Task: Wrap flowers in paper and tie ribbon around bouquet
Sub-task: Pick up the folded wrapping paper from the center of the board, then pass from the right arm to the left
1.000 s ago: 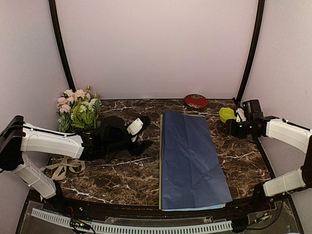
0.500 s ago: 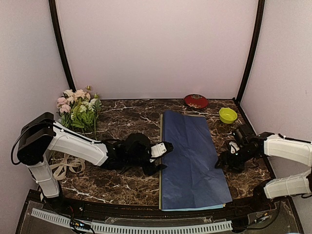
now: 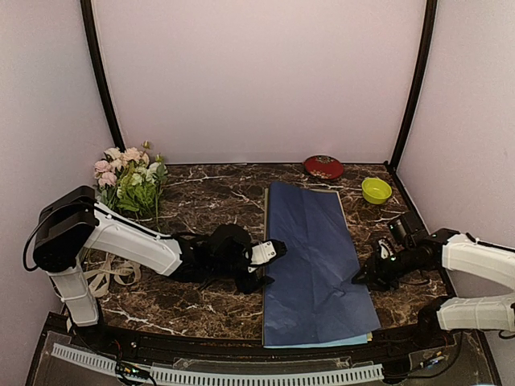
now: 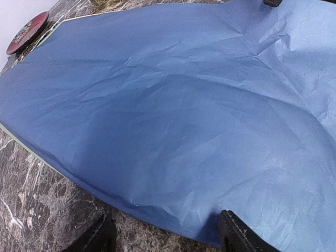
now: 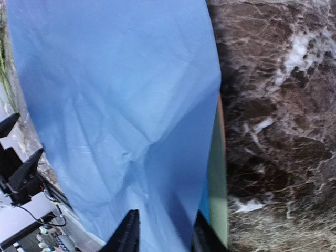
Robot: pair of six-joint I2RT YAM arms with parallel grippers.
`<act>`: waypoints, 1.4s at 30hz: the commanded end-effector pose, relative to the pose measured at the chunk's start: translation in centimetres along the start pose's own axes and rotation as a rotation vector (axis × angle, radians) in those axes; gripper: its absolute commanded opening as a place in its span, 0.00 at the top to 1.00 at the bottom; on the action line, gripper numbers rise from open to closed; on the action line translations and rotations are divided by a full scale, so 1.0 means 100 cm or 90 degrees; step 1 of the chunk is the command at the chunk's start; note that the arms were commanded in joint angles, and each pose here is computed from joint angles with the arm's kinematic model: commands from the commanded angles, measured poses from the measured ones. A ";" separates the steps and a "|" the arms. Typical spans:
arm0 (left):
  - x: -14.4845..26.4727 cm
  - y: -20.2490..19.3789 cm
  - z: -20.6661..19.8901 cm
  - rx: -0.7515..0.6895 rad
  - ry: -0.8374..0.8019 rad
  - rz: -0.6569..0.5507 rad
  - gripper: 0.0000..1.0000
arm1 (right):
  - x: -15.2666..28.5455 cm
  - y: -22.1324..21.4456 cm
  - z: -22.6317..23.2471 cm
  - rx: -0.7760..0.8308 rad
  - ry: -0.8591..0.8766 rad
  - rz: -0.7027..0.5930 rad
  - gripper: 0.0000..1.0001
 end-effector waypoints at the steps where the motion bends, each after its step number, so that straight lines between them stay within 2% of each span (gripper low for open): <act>1: 0.002 0.003 -0.003 0.009 -0.013 -0.003 0.31 | 0.005 0.002 0.015 0.005 0.073 -0.014 0.76; 7: 0.008 0.005 -0.003 0.015 -0.012 -0.039 0.32 | 0.005 0.000 0.018 0.006 0.096 -0.006 1.00; 11: 0.018 0.014 0.000 0.020 -0.002 -0.066 0.32 | 0.017 0.007 0.036 0.023 0.153 -0.023 1.00; 15: 0.049 0.038 0.004 0.023 0.011 -0.144 0.29 | 0.046 0.026 0.065 0.036 0.205 -0.095 1.00; 18: 0.079 0.060 0.000 0.019 -0.029 -0.198 0.24 | 0.068 0.039 0.081 0.020 0.201 -0.169 1.00; 22: 0.109 0.095 -0.036 -0.030 -0.115 -0.224 0.23 | 0.091 0.049 0.105 0.012 0.215 -0.248 1.00; 25: 0.120 0.110 -0.068 -0.080 -0.152 -0.256 0.16 | 0.102 0.053 0.122 0.025 0.221 -0.278 1.00; 29: 0.120 0.127 -0.095 -0.099 -0.169 -0.300 0.08 | 0.102 0.054 0.142 0.030 0.252 -0.294 1.00; 36: 0.097 0.139 -0.083 -0.042 -0.026 -0.266 0.05 | 0.111 0.057 0.181 0.083 0.262 -0.333 1.00; 40: 0.092 0.137 -0.079 -0.022 -0.002 -0.258 0.09 | 0.114 0.057 0.198 0.119 0.263 -0.339 1.00; 42: 0.089 0.134 -0.077 -0.017 0.016 -0.257 0.18 | 0.114 0.055 0.205 0.135 0.264 -0.339 1.00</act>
Point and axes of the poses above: each gripper's point midway between its finger pads, its own x axis back along the fingers, its own z axis along the line the jaws close on, y = z × x, the point moved 7 cm from there along x, back along the fingers, and after that the axes turned 8 degrees about x, right-handed, at the moved point
